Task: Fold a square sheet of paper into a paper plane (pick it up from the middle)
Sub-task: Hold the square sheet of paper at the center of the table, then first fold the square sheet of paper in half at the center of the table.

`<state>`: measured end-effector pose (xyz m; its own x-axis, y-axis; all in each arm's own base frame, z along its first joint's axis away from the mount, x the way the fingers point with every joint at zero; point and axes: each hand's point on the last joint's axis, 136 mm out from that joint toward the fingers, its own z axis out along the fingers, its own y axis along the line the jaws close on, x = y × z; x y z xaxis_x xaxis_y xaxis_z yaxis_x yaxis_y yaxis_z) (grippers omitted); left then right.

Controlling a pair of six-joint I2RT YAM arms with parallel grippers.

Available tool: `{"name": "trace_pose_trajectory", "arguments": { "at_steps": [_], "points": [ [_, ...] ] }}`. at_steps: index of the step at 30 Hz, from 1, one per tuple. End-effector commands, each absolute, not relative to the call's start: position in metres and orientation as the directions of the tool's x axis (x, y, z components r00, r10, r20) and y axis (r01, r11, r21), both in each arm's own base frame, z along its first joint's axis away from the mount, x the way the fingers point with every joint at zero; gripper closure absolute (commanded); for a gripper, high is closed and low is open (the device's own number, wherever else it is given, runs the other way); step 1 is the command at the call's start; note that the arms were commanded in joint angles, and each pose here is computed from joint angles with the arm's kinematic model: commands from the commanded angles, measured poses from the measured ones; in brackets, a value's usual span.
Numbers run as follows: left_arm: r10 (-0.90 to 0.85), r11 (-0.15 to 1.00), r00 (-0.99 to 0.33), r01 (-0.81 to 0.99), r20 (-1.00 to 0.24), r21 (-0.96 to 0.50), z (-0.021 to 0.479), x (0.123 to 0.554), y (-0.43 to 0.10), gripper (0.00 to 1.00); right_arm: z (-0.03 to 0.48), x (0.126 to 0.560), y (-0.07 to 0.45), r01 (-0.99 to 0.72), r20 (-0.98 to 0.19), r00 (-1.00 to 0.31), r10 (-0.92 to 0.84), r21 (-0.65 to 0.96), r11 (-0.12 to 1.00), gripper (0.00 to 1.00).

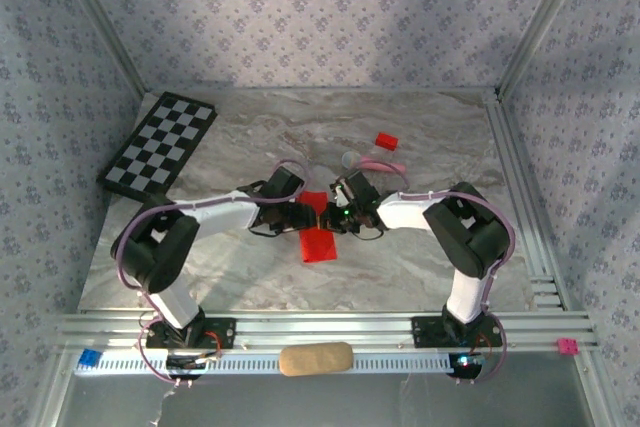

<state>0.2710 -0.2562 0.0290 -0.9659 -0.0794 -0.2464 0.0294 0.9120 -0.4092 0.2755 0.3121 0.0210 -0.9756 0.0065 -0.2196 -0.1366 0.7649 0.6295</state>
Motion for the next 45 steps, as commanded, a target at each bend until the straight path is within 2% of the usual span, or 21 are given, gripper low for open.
{"name": "trace_pose_trajectory", "arguments": {
  "at_steps": [1,7,12,15,19,21,24,25,27,36,45],
  "points": [
    [-0.128,0.931,-0.959,-0.028,-0.254,-0.363,0.031,0.268,-0.23,0.41,-0.016,0.25,0.28,-0.034,-0.114,-0.993,0.03,0.519,0.854,1.0],
    [-0.199,0.907,-0.914,-0.035,-0.354,-0.42,0.072,0.275,-0.219,0.35,-0.015,0.25,0.276,-0.037,-0.115,-0.993,0.029,0.53,0.847,1.0],
    [-0.249,0.879,-0.902,-0.058,-0.352,-0.473,0.084,0.277,-0.21,0.37,-0.011,0.25,0.271,-0.06,-0.117,-0.993,0.003,0.535,0.843,1.0],
    [-0.252,0.848,-0.911,-0.045,-0.327,-0.528,0.088,0.275,-0.215,0.41,-0.011,0.249,0.27,-0.065,-0.111,-0.994,-0.006,0.54,0.839,1.0],
    [-0.233,0.761,-0.928,0.012,-0.29,-0.649,0.101,0.275,-0.238,0.57,-0.009,0.249,0.265,-0.085,-0.111,-0.993,-0.032,0.513,0.854,1.0],
    [-0.212,0.717,-0.935,0.048,-0.283,-0.695,0.108,0.275,-0.249,0.72,-0.01,0.249,0.265,-0.084,-0.112,-0.993,-0.031,0.514,0.853,1.0],
    [-0.179,0.626,-0.945,0.105,-0.273,-0.773,0.12,0.273,-0.269,0.98,-0.011,0.25,0.262,-0.077,-0.108,-0.994,-0.027,0.495,0.866,1.0],
    [-0.172,0.59,-0.947,0.12,-0.27,-0.798,0.124,0.273,-0.275,1.0,-0.012,0.25,0.261,-0.072,-0.109,-0.994,-0.021,0.491,0.868,1.0],
    [-0.157,0.546,-0.952,0.137,-0.261,-0.826,0.127,0.272,-0.282,1.0,-0.013,0.251,0.262,-0.066,-0.108,-0.994,-0.014,0.496,0.866,1.0],
    [-0.101,0.531,-0.978,0.103,-0.184,-0.841,0.094,0.271,-0.297,1.0,-0.015,0.249,0.262,-0.063,-0.103,-0.995,-0.016,0.475,0.878,1.0],
    [-0.083,0.581,-0.987,0.062,-0.135,-0.811,0.058,0.27,-0.296,1.0,-0.015,0.248,0.261,-0.063,-0.101,-0.995,-0.017,0.467,0.882,1.0]
  ]
}}
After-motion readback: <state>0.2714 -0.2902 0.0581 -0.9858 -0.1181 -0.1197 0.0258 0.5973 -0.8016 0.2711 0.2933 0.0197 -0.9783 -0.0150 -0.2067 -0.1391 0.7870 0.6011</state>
